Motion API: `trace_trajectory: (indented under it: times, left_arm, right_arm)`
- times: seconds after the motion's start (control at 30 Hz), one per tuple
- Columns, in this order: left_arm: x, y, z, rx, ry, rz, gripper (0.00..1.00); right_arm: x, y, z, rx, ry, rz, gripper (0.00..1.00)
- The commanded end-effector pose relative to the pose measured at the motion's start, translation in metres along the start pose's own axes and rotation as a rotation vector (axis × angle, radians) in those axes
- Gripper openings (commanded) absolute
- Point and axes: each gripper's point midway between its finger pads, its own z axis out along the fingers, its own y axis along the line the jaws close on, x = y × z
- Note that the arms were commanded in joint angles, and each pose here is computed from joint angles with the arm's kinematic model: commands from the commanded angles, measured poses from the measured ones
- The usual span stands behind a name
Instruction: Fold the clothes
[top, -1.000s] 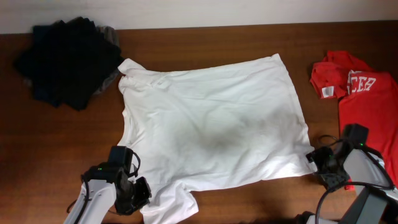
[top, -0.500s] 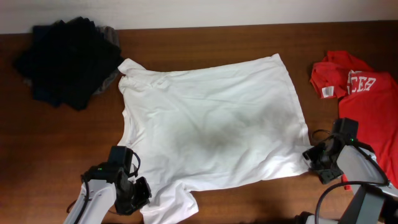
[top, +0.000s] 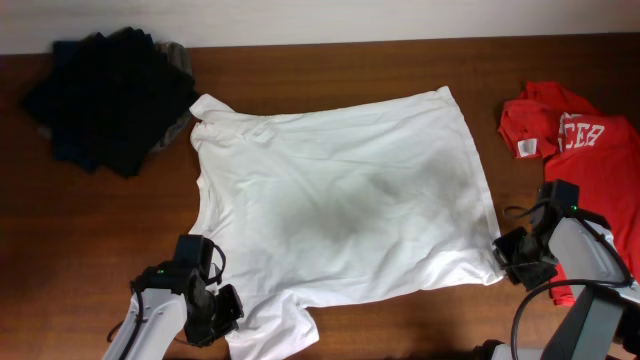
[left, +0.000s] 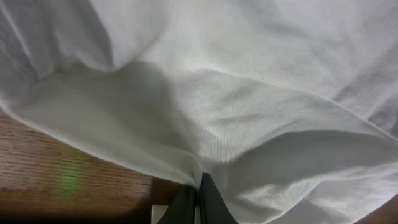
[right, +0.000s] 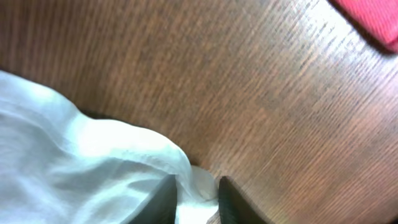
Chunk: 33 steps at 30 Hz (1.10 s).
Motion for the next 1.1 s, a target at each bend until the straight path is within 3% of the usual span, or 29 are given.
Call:
trace_trajectory:
  times: [0.0, 0.27, 0.3, 0.33, 0.4, 0.43, 0.53, 1.07]
  left_arm:
    - [0.002, 0.000, 0.001, 0.003, 0.012, 0.010, 0.01]
    - [0.000, -0.001, 0.000, 0.006, 0.006, 0.015, 0.01]
    - [0.000, -0.001, 0.000, 0.006, 0.006, 0.015, 0.01]
    - [0.000, -0.001, 0.000, 0.006, 0.006, 0.015, 0.01]
    - [0.000, -0.001, 0.000, 0.006, 0.006, 0.015, 0.01]
    - [0.000, -0.001, 0.000, 0.006, 0.006, 0.015, 0.01]
    - [0.000, -0.001, 0.000, 0.006, 0.005, 0.015, 0.01]
    - [0.000, -0.001, 0.000, 0.006, 0.005, 0.016, 0.01]
  right_arm:
    - [-0.004, -0.002, -0.002, 0.029, -0.023, -0.005, 0.04]
    - [-0.003, -0.003, -0.002, 0.032, -0.021, -0.005, 0.04]
    - [-0.003, -0.003, -0.002, 0.032, -0.021, -0.005, 0.08]
    - [-0.003, -0.003, -0.002, 0.033, -0.019, -0.005, 0.24]
    - [0.000, -0.003, -0.002, 0.030, -0.003, -0.007, 0.95]
    - [0.004, 0.001, -0.002, 0.006, 0.017, -0.047, 0.98]
    - [0.011, 0.009, -0.003, -0.044, 0.057, -0.130, 0.98]
    - [0.016, 0.005, 0.014, -0.050, 0.047, -0.133, 0.99]
